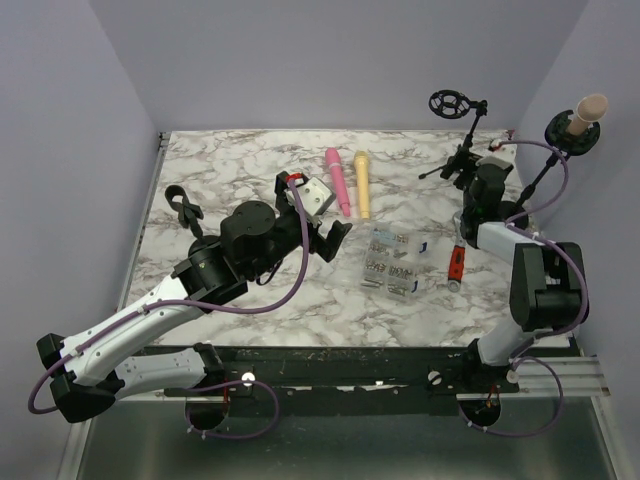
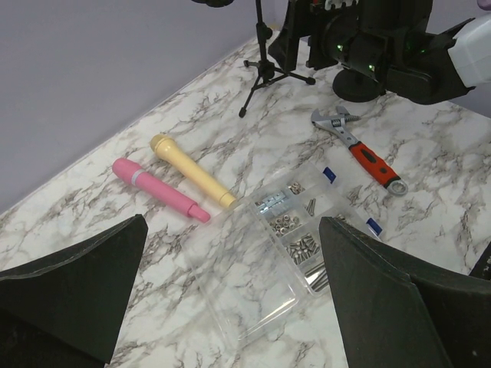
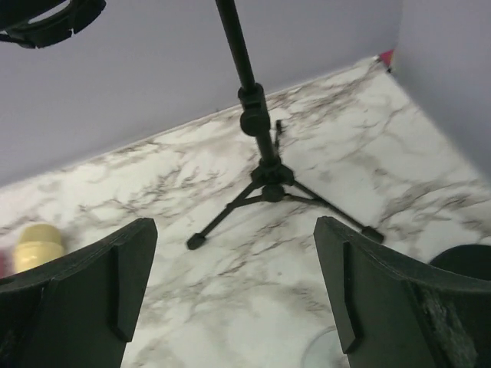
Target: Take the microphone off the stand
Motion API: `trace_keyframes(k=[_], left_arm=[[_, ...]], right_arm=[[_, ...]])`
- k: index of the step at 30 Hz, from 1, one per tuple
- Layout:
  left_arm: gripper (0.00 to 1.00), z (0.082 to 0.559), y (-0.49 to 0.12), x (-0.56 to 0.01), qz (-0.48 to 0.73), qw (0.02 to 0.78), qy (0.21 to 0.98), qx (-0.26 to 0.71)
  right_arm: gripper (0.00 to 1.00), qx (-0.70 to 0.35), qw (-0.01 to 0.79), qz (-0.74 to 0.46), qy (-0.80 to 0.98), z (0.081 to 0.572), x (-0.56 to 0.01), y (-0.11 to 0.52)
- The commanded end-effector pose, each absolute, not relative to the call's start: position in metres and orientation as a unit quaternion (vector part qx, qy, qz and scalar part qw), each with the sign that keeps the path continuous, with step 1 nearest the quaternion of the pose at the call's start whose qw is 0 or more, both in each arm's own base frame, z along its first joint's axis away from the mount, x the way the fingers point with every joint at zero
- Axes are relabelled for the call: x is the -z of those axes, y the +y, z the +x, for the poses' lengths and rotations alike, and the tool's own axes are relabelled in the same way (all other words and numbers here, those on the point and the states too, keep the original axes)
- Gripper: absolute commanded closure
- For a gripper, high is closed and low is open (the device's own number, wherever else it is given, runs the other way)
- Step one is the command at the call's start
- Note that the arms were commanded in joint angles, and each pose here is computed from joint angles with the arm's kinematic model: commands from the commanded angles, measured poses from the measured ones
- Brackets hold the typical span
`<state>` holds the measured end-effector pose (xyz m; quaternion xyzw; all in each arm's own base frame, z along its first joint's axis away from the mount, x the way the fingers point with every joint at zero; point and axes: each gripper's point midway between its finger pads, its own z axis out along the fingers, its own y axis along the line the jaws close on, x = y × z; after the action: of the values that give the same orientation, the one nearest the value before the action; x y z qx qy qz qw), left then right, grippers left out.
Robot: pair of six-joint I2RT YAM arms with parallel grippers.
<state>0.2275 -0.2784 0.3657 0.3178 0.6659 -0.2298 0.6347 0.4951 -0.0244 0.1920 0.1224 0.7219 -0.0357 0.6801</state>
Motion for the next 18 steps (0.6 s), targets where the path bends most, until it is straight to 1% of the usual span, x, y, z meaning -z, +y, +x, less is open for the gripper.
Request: trace_keyframes(k=[1,5,7,11,14,18], left_arm=[[0.01,0.222,-0.280,-0.375,0.318,0.638,0.657,0.245],[0.02,0.223,-0.279,-0.374,0.318,0.639,0.658,0.240],[0.02,0.223,-0.278,-0.376,0.317,0.641,0.657,0.241],[0.01,0.223,-0.278,-0.375,0.317,0.640,0.657,0.240],[0.01,0.222,-0.279,-0.375,0.318,0.640,0.657,0.241],[0.01,0.222,-0.279,-0.376,0.318,0.640,0.656,0.243]], right_arm=[[0.08,-0.166,0.702,0.268,0.639,0.503,-0.207,-0.003],[0.09,-0.235,0.704,0.344,0.574,0.507,-0.211,-0.024],[0.09,-0.252,0.714,0.354,0.550,0.508,-0.218,-0.029],[0.10,-0.227,0.710,0.374,0.552,0.519,-0.214,-0.040],[0.10,-0.201,0.709,0.362,0.571,0.529,-0.212,-0.044],[0.12,-0.199,0.706,0.349,0.583,0.539,-0.205,-0.048]])
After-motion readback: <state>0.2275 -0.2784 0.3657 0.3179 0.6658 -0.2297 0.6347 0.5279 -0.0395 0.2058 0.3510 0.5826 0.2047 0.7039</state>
